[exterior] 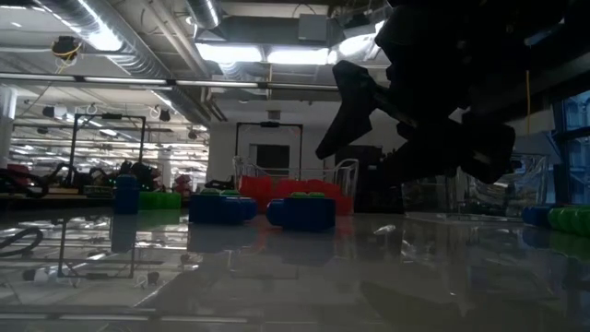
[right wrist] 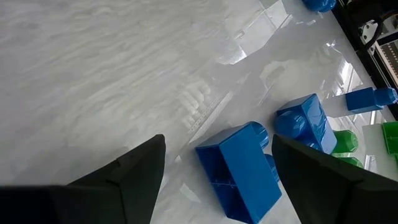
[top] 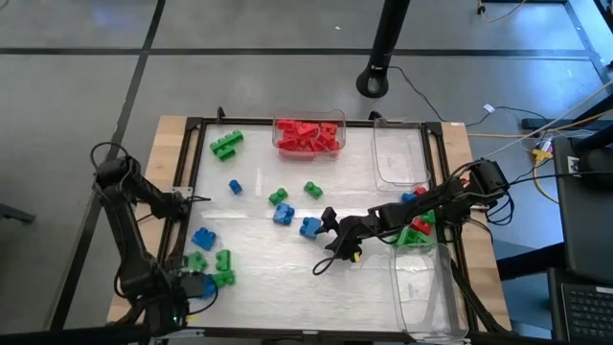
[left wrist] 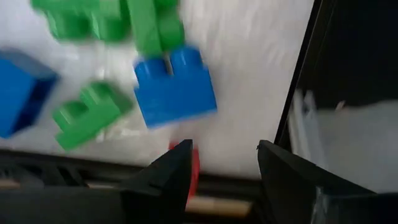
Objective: Sort blocks
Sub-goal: Put the red game piece into the top left transparent bin
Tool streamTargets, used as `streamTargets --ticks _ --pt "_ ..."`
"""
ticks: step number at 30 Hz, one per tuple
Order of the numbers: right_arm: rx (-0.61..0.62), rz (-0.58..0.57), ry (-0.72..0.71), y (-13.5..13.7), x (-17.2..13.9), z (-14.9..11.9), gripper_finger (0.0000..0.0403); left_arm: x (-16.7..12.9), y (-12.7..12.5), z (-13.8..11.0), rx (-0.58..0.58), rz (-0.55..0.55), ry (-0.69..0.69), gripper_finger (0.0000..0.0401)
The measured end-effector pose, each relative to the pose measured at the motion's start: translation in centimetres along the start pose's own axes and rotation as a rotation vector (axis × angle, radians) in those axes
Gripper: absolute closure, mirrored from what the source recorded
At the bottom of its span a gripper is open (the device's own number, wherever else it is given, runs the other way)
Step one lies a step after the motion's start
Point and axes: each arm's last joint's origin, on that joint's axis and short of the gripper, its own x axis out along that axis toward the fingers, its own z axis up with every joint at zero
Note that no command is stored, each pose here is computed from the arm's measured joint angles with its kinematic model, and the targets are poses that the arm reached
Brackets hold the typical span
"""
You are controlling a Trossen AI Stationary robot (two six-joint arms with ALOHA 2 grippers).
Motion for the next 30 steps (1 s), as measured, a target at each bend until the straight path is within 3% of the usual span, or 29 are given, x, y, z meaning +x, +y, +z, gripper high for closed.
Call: streamTargets --ticks 4,11,16,30 --pt "0.0 0.0 0.0 0.0 0.0 0.0 0.011 1.4 -0.7 -1.1 0.056 0.032 0.088 0.023" --pt "0.001 -0.005 -0.006 -0.1 0.0 0.0 0.011 3.4 -1.0 -1.7 0.142 0.133 0.12 0.023" --pt "0.002 -0.016 -0.019 -0.2 0.0 0.2 0.011 3.6 -0.7 -1.7 0.142 0.187 0.133 0.023" --pt "0.002 -0.015 -0.018 -0.1 0.0 0.2 0.011 5.1 -0.1 -3.2 0.117 0.203 0.135 0.023"
